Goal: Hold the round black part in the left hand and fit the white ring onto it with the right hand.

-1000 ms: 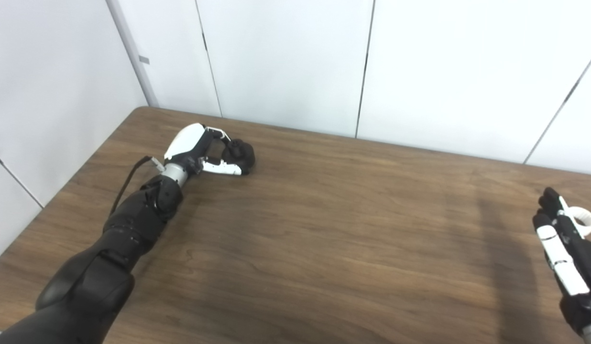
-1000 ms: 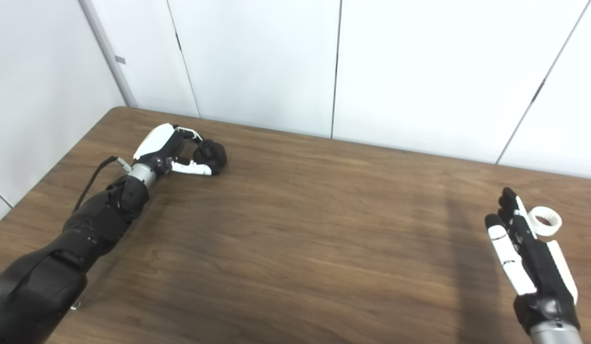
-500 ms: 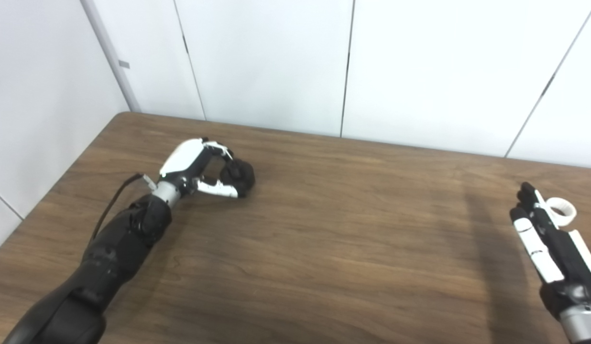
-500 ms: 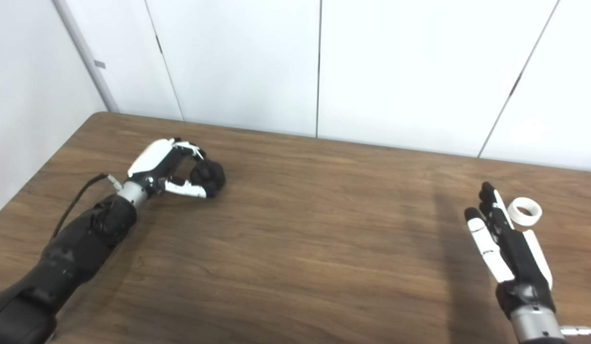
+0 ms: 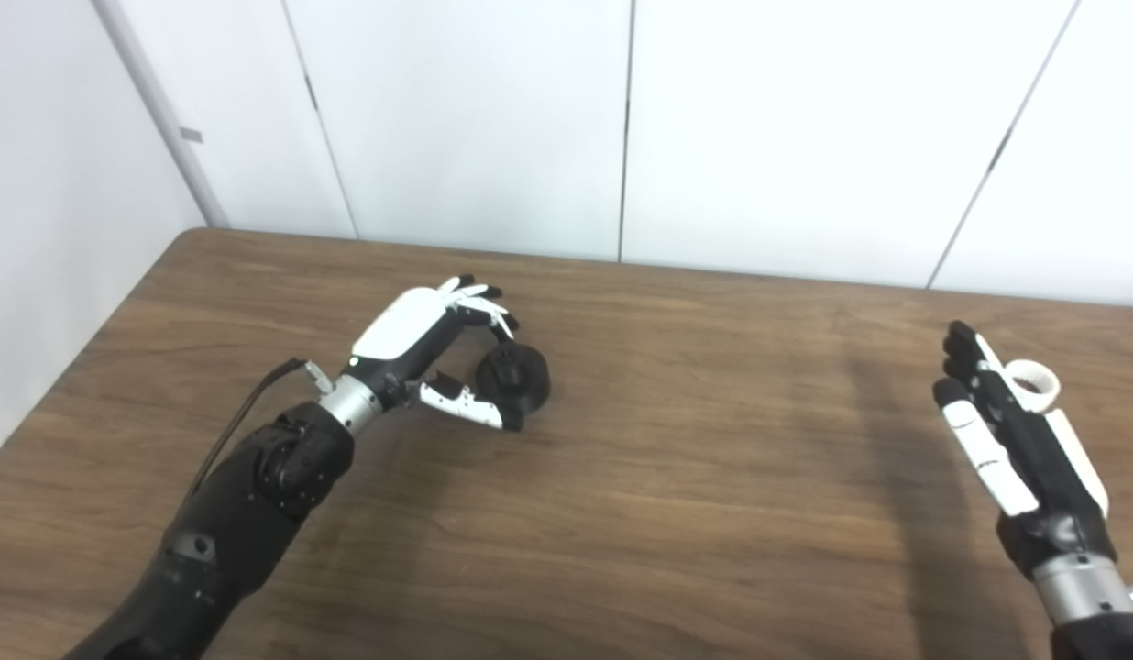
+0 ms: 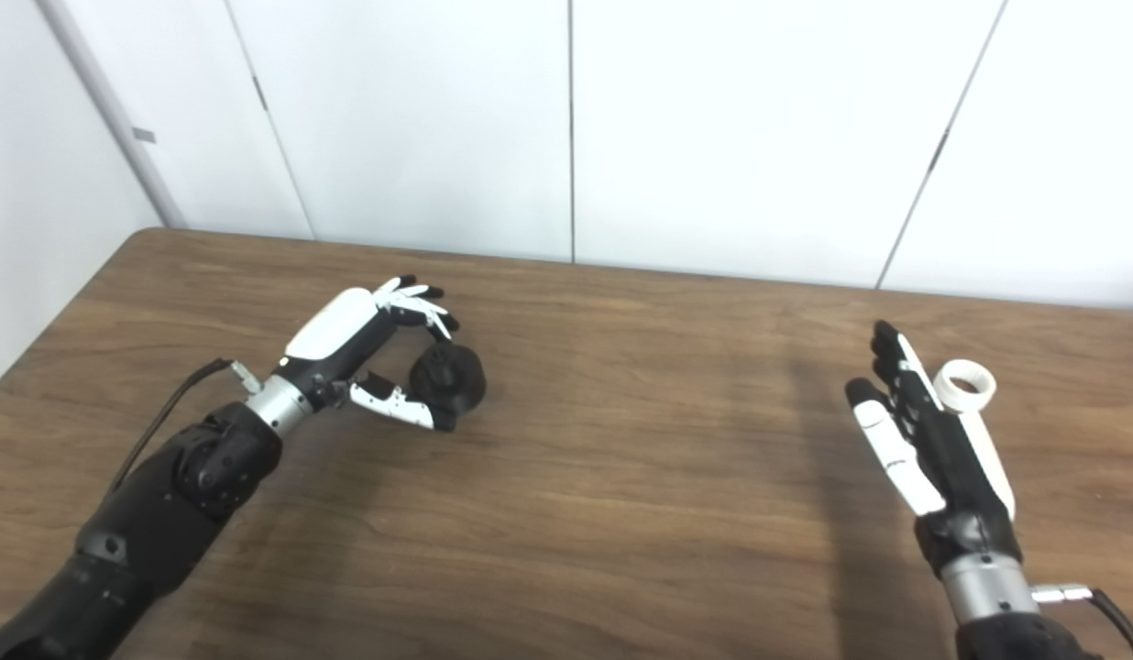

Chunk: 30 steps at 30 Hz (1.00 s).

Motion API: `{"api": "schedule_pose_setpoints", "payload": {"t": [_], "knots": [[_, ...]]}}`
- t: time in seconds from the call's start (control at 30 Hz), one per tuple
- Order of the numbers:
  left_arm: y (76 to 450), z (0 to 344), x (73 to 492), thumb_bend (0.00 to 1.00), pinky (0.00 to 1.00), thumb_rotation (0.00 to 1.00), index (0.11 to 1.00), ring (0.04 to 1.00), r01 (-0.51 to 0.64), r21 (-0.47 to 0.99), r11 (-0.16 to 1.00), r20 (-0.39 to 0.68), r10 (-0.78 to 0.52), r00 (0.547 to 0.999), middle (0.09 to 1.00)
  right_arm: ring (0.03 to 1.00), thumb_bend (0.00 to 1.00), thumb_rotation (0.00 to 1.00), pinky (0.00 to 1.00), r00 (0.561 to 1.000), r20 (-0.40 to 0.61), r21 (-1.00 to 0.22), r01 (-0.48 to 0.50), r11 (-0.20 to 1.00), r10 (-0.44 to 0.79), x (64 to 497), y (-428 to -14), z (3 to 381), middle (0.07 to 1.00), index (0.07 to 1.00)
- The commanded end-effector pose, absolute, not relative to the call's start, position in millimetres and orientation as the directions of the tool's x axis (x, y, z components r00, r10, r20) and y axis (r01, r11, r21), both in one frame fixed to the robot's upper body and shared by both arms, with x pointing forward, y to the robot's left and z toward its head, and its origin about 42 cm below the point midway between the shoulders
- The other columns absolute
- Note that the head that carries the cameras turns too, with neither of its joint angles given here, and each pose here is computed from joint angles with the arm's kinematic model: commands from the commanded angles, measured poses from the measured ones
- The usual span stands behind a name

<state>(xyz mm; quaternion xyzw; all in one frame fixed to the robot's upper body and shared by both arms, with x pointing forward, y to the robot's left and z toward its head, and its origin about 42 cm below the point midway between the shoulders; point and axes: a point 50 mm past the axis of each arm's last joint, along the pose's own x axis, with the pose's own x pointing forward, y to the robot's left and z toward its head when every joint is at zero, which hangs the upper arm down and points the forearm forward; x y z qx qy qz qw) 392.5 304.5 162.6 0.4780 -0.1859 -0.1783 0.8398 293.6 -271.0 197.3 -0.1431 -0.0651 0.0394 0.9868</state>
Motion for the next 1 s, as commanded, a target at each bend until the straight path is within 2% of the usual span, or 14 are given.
{"api": "schedule_pose_setpoints", "payload": {"t": [0.0,0.2,0.27,0.4,0.63,0.97], "knots": [[294,183,398,0.52,1.0,0.05,0.482,0.909,0.086,0.871,0.484,0.204,-0.516,0.832,0.732,0.983,0.35,0.78,0.93,0.971,0.204,-0.305,-0.054,0.951,0.121,300,-268,213,0.981,0.961],[268,182,393,0.52,1.0,0.05,0.482,0.906,0.13,0.863,0.489,0.214,-0.585,0.783,0.723,0.963,0.43,0.8,0.9,0.97,0.214,-0.308,-0.043,0.951,0.113,296,-261,213,0.974,0.956],[259,182,392,0.52,1.0,0.05,0.482,0.91,0.148,0.87,0.471,0.206,-0.618,0.759,0.728,0.96,0.42,0.8,0.89,0.97,0.216,-0.298,-0.041,0.954,0.109,295,-259,214,0.972,0.953],[242,182,390,0.52,1.0,0.05,0.482,0.903,0.169,0.878,0.448,0.198,-0.662,0.723,0.727,0.963,0.44,0.79,0.9,0.97,0.219,-0.29,-0.033,0.956,0.1,292,-256,215,0.971,0.946],[214,183,387,0.52,1.0,0.05,0.482,0.908,0.225,0.876,0.427,0.184,-0.727,0.661,0.724,0.956,0.53,0.8,0.89,0.968,0.234,-0.284,-0.025,0.958,0.095,289,-251,220,0.957,0.942],[186,165,383,0.52,0.99,0.05,0.482,0.901,0.288,0.885,0.366,0.127,-0.785,0.607,0.721,0.947,0.48,0.78,0.86,0.951,0.288,-0.286,-0.024,0.958,0.11,288,-244,234,0.955,0.939]]}}
